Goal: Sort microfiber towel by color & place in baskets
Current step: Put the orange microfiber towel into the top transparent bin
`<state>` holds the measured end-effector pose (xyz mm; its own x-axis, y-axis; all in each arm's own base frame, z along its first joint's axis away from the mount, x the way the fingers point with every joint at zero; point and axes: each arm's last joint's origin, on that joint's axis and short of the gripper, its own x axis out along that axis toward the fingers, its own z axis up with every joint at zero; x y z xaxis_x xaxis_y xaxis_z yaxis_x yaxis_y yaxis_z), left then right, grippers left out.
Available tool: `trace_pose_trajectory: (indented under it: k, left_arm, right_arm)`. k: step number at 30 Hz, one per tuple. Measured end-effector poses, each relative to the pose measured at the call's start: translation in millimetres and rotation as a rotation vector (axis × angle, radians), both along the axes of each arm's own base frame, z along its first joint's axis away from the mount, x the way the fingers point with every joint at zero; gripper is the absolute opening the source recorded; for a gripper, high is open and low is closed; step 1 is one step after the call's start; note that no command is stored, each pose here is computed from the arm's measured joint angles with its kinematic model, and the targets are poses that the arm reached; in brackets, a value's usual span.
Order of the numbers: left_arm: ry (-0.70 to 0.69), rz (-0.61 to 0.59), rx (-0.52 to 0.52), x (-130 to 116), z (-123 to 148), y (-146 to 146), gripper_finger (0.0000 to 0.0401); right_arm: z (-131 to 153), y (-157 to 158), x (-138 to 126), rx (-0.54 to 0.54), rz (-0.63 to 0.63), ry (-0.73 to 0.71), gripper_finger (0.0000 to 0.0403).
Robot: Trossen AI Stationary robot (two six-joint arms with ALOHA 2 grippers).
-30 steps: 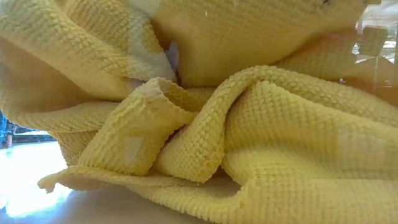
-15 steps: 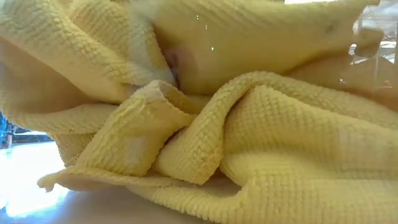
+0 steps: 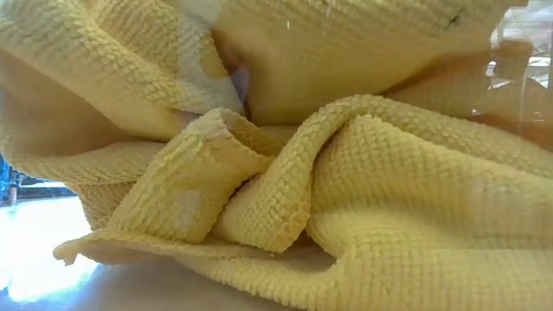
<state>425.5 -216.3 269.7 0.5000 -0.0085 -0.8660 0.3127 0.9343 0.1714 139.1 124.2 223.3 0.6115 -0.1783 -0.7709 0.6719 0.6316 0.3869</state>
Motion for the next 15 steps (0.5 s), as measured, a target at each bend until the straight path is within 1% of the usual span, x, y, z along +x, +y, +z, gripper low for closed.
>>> trace_pose_trajectory:
  k: [3,5,8,10,12,13,14,15]
  left_arm:
    - [-0.058,0.062,-0.032,-11.2,29.1,6.6,0.0129]
    - [-0.089,0.132,-0.06,-19.3,45.7,11.7,0.0129]
    - [-0.092,0.333,-0.153,-34.3,65.0,20.2,0.0129]
    - [-0.031,0.483,-0.191,-50.5,74.3,28.7,0.0129]
    - [0.055,0.627,-0.17,-69.4,78.8,36.6,0.0129]
    - [0.091,0.698,-0.128,-80.2,79.4,38.1,0.0129]
    - [0.11,0.761,-0.08,-90.3,79.5,37.7,0.0129]
    - [0.09,0.795,-0.077,-94.8,78.4,32.9,0.0129]
  right_arm:
    - [0.0,0.0,0.0,-0.001,0.001,0.0,0.0123]
    - [0.0,0.0,0.0,-0.001,0.001,0.0,0.0123]
    - [0.0,0.1,-0.2,-0.002,0.003,0.001,0.0123]
    - [0.0,0.2,-0.3,-0.002,0.005,0.001,0.0123]
    - [-0.1,0.3,-0.3,-0.001,0.006,0.003,0.0123]
    - [-0.1,0.3,-0.3,-0.001,0.006,0.003,0.0123]
    - [-0.1,0.3,-0.3,-0.001,0.006,0.003,0.0123]
    - [-0.1,0.3,-0.3,-0.001,0.006,0.003,0.0123]
